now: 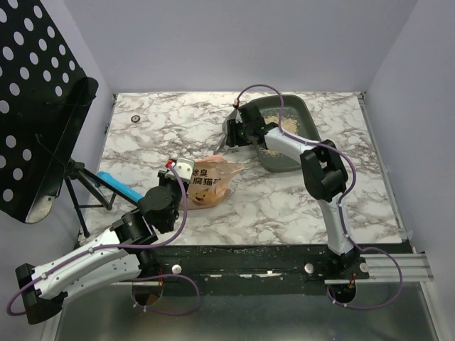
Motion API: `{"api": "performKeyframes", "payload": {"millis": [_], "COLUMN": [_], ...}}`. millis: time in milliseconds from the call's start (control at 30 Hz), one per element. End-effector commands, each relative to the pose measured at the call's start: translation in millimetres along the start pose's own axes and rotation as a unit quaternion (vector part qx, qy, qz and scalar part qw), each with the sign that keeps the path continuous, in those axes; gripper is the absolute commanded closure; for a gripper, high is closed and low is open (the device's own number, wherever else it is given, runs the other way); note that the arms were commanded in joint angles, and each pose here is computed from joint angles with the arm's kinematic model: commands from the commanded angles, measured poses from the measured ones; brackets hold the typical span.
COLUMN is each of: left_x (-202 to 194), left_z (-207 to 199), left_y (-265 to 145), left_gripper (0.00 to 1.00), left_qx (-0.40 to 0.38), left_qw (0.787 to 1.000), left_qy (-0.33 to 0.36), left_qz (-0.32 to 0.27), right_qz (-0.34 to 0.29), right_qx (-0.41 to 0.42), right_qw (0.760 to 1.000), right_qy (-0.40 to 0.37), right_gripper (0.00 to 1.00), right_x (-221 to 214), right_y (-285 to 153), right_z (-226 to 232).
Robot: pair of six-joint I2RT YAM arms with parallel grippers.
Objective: Fill the litter box with clean litter
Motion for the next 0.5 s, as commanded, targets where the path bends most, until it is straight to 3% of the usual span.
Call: {"api": "performKeyframes", "payload": {"millis": [0, 300, 467], "left_x": [68.2, 99.8, 119.4], "left_z": [8.6, -12.7, -27.1], "left_y": [-6.6, -5.3, -4.3], "left_gripper": [1.0, 1.0, 1.0], "left_qx": [-0.013, -0.106, -0.157], "left_qw": [0.981, 0.97, 0.956], "left_qy": [-0.146, -0.154, -0.173], "left_qz": [-0.13, -0.155, -0.177], "right_qz": [-0.009, -0.104, -0.144], "right_qx": [-0.008, 0.002, -0.12], "right_qw": [1.0, 0.994, 0.981], "right_qy": [-0.011, -0.042, -0.06], "right_gripper": [0.4, 0.33, 0.22], "right_x": [9.3, 55.7, 47.7], "right_y": [-10.9, -128.2, -214.8], "right_z": [1.0, 18.3, -7.9]}}
Point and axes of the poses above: each gripper's point midway between its finger pads, its own y axis out along the fingers, its own z axis along the line the jaws close on, x = y × z, the point moved 7 cm from there along -y, back along the fingers, and after that the axes turned 4 degrees about -y, right-handed, at the moved point
